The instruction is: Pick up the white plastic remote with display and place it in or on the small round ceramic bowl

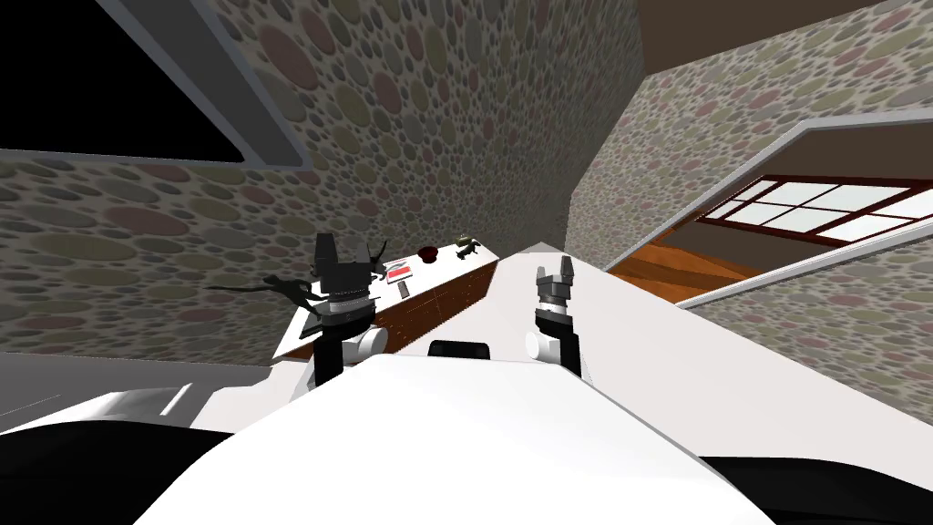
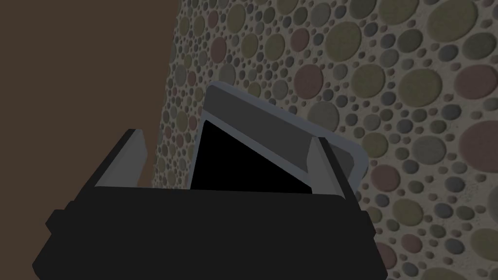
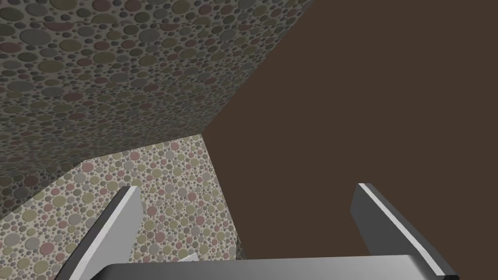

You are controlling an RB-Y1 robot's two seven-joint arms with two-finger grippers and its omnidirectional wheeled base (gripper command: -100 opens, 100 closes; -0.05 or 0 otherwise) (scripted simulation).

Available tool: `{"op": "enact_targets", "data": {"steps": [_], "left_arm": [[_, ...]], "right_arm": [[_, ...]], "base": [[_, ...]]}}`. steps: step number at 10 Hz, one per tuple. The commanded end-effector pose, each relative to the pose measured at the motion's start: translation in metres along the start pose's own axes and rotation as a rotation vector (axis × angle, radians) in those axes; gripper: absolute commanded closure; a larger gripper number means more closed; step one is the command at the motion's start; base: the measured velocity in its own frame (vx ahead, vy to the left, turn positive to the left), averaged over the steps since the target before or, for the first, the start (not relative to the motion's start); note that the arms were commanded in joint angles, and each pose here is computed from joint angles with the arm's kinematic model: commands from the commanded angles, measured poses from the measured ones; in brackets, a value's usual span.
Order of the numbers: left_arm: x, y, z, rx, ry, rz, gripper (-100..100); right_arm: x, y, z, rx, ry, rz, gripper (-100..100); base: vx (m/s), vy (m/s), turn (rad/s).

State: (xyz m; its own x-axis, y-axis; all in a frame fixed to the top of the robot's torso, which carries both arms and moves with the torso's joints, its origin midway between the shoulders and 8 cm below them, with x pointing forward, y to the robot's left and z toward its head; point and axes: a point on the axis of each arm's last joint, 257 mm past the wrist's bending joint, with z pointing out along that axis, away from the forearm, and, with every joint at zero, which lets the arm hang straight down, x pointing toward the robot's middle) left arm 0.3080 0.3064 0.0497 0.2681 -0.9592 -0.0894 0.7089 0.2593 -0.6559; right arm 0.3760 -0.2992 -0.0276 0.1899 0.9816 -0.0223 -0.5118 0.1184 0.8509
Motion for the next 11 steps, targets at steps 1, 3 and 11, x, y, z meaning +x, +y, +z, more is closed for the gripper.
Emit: {"op": "enact_targets", "data": {"steps": [1,3,11], "left_arm": [[0.009,0.003,-0.002,-0.02,0.035,-0.017,-100],[0.021,0.008,-0.006,-0.052,0.078,-0.043,-100],[0.087,0.05,-0.06,-0.316,0.306,-0.201,-100]], "right_arm": [[0.0,0.0,0.0,0.0,0.0,0.0,0],[0.0,0.0,0.0,0.0,0.0,0.0,0],[0.0,0.0,0.0,0.0,0.0,0.001,0]], "base": [[-0.004,-0.055,-0.093],[-0.005,-0.114,-0.089],[-0.012,-0.155,-0.129]]}}
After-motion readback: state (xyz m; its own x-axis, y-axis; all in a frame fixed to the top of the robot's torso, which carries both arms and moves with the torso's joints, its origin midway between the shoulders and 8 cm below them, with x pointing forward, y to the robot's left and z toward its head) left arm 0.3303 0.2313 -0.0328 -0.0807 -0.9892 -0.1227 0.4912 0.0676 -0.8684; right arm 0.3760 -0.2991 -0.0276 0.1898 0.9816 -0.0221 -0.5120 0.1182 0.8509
